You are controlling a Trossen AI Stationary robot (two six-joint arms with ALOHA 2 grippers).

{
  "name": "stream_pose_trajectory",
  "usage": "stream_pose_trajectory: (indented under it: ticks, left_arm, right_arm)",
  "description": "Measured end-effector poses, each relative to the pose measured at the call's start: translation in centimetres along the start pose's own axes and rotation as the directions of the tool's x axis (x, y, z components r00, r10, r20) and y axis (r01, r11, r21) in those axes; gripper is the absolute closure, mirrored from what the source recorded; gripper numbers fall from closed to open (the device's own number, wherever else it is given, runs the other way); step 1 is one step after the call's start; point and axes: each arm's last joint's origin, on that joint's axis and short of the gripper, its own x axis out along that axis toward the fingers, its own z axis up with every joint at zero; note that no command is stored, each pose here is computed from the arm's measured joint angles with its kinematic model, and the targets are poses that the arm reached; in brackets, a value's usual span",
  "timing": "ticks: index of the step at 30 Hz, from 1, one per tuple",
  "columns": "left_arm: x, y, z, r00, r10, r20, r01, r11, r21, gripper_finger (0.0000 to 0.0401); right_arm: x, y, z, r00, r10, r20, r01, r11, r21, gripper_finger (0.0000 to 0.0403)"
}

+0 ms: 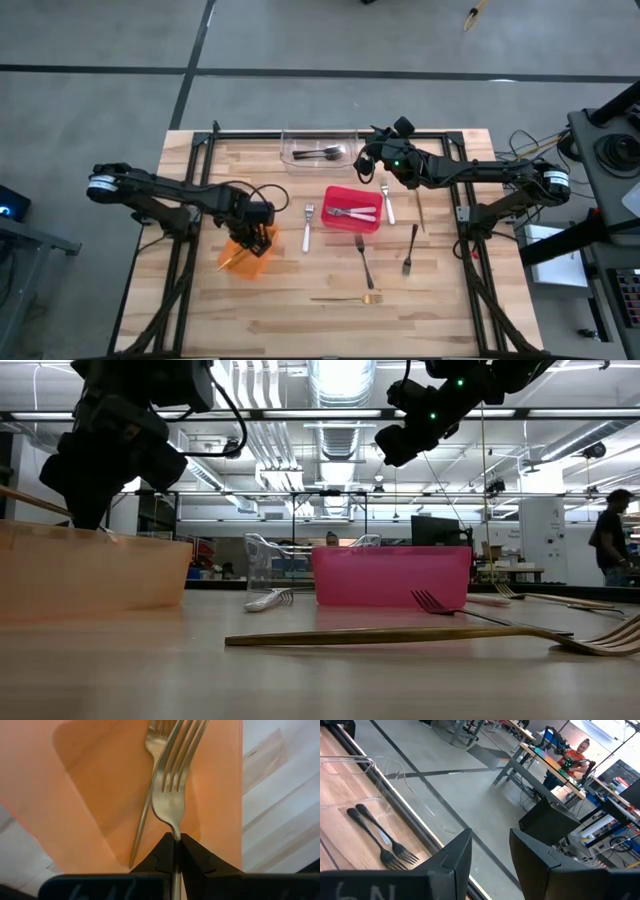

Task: Sort silverware by color (type)
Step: Put the gold fork into the orange bin

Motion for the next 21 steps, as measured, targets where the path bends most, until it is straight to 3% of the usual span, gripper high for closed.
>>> stream_pose_trajectory:
  ticks: [21]
  left_arm:
    - [0.24,-0.01,0.16,1.000,-0.004,0.002,0.004,1.000,-0.013,0.0401]
  right_arm:
    - [0.00,0.00,0.00,1.000,0.000,0.000,0.000,1.000,0.000,0.0280]
